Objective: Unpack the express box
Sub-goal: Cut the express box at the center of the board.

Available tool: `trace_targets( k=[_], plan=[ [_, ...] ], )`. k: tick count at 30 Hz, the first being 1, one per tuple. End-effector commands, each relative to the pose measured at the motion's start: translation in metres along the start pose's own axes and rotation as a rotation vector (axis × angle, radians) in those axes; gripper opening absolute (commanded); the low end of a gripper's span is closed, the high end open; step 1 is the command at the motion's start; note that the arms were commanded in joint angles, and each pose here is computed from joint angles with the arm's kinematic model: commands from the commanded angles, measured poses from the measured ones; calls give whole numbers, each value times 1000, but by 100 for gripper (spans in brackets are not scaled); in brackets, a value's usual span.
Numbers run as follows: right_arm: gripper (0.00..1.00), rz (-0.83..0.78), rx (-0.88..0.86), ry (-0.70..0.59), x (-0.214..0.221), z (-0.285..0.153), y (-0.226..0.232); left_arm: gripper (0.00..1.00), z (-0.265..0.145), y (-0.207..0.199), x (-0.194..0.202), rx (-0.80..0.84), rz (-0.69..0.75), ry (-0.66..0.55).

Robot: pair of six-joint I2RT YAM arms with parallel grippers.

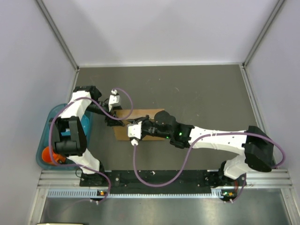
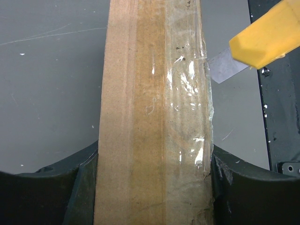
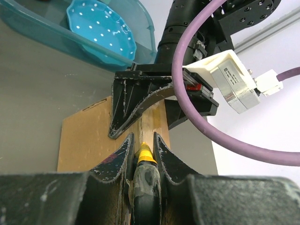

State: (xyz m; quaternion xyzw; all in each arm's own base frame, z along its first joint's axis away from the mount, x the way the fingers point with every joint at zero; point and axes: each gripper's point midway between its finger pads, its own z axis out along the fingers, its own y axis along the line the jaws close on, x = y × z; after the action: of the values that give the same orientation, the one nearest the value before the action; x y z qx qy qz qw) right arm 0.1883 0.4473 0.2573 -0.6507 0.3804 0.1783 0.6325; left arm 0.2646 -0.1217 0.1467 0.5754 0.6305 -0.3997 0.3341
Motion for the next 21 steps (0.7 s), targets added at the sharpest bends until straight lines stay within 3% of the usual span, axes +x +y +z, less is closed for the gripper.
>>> trace_targets(
  k=[1, 21],
  plan=[
    [0, -6, 54, -36, -10, 5, -19, 17, -5, -42, 15, 99, -165, 72],
    [0, -23, 13, 154, 23, -37, -7, 17, -4, -42, 14, 100, -160, 62]
  ],
)
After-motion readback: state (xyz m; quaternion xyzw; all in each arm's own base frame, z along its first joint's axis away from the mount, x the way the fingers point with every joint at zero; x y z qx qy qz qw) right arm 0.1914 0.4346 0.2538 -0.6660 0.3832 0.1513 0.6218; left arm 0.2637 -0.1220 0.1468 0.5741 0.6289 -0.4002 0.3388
